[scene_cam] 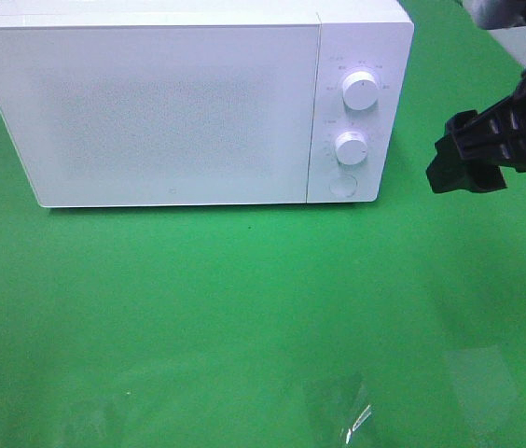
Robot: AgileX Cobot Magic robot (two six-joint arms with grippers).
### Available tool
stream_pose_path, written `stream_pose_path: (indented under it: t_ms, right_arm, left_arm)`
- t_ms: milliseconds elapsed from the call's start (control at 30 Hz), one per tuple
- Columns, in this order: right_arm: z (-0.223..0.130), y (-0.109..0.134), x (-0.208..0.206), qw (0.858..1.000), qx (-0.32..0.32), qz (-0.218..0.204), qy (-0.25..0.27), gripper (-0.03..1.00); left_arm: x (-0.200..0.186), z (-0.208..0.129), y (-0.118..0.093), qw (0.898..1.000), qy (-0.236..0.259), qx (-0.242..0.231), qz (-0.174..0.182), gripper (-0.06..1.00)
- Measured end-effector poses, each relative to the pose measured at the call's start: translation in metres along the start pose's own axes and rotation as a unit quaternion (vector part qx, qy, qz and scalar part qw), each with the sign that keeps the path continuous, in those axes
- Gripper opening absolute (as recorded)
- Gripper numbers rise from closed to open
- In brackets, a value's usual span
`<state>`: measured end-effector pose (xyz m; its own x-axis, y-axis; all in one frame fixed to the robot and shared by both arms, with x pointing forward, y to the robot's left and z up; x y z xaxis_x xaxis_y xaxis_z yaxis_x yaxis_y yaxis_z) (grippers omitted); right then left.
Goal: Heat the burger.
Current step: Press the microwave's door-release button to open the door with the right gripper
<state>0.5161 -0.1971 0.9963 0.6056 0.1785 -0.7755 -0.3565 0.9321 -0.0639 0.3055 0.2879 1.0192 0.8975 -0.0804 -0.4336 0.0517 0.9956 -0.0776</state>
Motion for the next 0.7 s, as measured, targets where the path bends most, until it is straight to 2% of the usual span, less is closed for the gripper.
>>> stream_pose_path:
  t_ms: [567,700]
  right_arm:
    - [-0.018,0.0,-0.011,1.0,-0.007,0.0,0.007,0.77]
    - [-0.034,-0.002,-0.027,1.0,-0.005,-0.002,0.004,0.77]
  left_arm:
    - [0.0,0.0,0.0,1.0,0.0,0.0,0.0,0.98]
    - [0.0,0.0,0.0,1.0,0.0,0.0,0.0,0.98]
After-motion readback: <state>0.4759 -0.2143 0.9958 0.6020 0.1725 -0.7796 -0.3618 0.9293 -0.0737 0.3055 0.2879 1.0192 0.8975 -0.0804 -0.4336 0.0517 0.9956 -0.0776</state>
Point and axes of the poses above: a point on each arm's last joint axis where the gripper is mounted, x pointing out along that axis toward the gripper, y along the wrist's bending axis when the last joint is at zero, z = x × y, the point moved 8 cm from there along x, pointing out along that axis toward the gripper, and after that the axes turned 3 degrees about -x, right-handed, at the moved point
